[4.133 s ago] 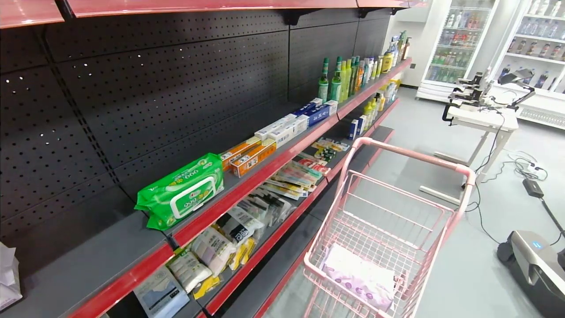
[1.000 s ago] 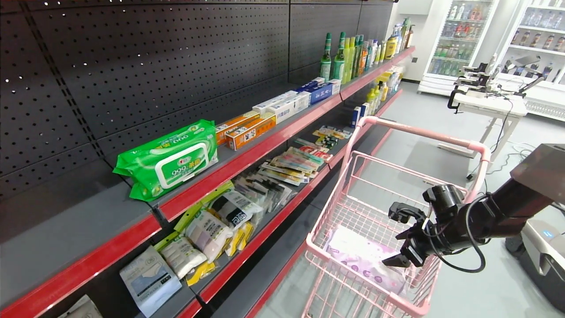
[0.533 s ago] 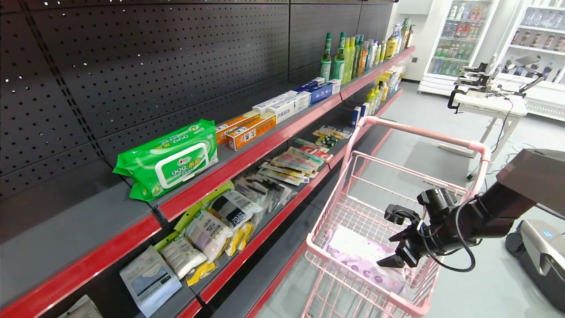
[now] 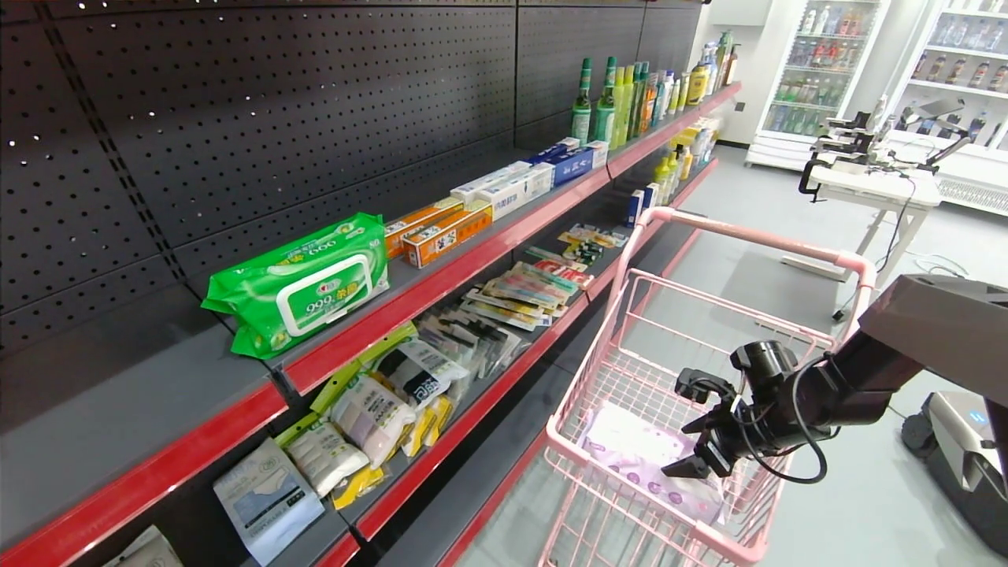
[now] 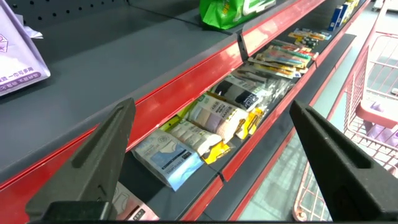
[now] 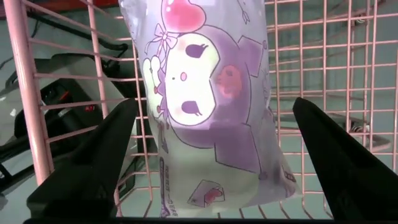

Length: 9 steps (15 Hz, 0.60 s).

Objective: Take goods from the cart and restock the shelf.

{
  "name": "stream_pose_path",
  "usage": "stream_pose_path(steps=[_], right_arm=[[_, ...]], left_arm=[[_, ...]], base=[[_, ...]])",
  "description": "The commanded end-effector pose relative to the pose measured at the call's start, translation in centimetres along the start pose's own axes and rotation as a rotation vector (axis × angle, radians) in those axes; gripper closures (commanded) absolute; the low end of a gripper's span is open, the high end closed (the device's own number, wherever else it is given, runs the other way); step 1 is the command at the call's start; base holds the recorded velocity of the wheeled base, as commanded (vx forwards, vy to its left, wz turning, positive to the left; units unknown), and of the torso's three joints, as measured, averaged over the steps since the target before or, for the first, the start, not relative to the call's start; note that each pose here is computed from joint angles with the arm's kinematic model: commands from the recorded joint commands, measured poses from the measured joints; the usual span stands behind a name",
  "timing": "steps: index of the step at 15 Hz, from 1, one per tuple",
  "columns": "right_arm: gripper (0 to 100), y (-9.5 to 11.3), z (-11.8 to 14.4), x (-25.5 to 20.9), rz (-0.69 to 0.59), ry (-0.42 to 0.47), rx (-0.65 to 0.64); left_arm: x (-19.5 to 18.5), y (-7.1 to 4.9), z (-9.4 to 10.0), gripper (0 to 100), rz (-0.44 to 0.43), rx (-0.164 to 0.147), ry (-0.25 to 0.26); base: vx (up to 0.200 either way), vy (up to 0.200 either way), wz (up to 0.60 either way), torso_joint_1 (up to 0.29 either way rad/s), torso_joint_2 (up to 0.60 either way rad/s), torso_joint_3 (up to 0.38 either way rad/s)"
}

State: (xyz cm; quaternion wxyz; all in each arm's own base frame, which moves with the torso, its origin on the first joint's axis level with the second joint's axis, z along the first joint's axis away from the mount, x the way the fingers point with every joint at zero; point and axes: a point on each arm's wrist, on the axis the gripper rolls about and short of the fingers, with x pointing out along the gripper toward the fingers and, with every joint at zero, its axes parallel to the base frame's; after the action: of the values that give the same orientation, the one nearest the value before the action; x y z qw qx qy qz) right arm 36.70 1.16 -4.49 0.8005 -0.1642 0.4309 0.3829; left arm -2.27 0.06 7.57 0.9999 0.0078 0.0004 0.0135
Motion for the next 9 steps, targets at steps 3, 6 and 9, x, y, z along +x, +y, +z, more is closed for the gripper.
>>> stream_pose_path(steps=[3, 6, 9], right_arm=[[0, 0.00, -0.50, 0.84, 0.008, 0.021, 0.002], [0, -0.16, -0.39, 0.84, 0.008, 0.013, 0.001], [0, -0.29, -0.15, 0.94, 0.001, 0.010, -0.008]], left_arm=[[0.00, 0.00, 0.00, 0, 0.001, 0.000, -0.001], [0.00, 0.00, 0.00, 0, 0.001, 0.000, -0.001], [0.00, 0.00, 0.00, 0, 0.001, 0.000, -0.001]], base=[[0.000, 0.000, 0.00, 0.000, 0.00, 0.000], [0.000, 0.000, 0.00, -0.081, 0.20, 0.114], [0.000, 0.000, 0.00, -0.072, 0.20, 0.116]])
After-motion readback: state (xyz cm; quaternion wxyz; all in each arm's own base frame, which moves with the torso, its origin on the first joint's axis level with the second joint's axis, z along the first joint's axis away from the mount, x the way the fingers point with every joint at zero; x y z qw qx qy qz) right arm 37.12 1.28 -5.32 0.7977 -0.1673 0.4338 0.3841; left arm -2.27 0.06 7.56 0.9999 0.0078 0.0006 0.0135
